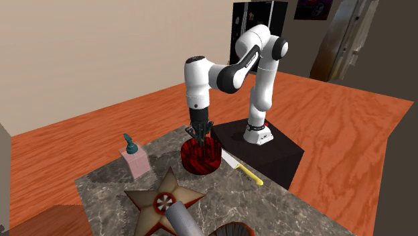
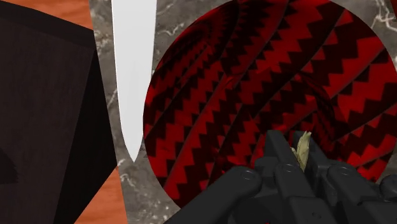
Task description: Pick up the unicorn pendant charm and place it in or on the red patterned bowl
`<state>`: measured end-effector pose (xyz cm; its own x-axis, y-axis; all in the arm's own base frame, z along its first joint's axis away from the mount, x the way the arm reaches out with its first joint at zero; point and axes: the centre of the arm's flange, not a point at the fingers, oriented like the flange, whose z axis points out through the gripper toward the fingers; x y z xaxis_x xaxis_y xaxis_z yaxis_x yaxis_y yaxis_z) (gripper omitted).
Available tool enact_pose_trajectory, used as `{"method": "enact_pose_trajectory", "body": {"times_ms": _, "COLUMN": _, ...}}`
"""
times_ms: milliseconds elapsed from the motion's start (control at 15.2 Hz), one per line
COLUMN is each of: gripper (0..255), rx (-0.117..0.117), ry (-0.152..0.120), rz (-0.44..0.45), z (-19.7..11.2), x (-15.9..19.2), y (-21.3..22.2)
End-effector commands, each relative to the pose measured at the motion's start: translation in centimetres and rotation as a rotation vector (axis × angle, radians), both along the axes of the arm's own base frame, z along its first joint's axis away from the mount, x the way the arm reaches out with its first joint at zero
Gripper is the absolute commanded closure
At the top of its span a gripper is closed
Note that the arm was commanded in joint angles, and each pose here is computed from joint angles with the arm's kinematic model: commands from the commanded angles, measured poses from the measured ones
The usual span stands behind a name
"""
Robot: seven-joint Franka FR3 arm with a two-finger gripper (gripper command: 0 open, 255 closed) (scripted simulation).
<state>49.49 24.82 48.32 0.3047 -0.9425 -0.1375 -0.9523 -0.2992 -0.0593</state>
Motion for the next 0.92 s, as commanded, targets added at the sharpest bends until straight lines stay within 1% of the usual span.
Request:
{"method": "enact_pose_trajectory", "body": {"times_ms": 0, "gripper": 255, "rx": 0.000, "ry": 0.000, "rz": 0.000, "z": -1.11, "x": 0.07, "y": -0.04}}
{"method": "enact_pose_trajectory", "body": {"times_ms": 132, "gripper": 255, "rx": 0.000, "ry": 0.000, "rz": 0.000, "z": -2.09, "x": 0.07, "y": -0.04}}
{"method": "enact_pose_trajectory", "body": {"times_ms": 594, "gripper": 255, "rx": 0.000, "ry": 0.000, "rz": 0.000, "z": -2.09, "x": 0.07, "y": -0.05}}
{"method": "enact_pose_trajectory", "body": {"times_ms": 660, "gripper": 0, "rx": 0.000, "ry": 0.000, "rz": 0.000, "z": -2.09, "x": 0.07, "y": -0.05}}
{"method": "enact_pose_trajectory", "body": {"times_ms": 858, "gripper": 0, "rx": 0.000, "ry": 0.000, "rz": 0.000, "z": -2.09, "x": 0.07, "y": -0.05}}
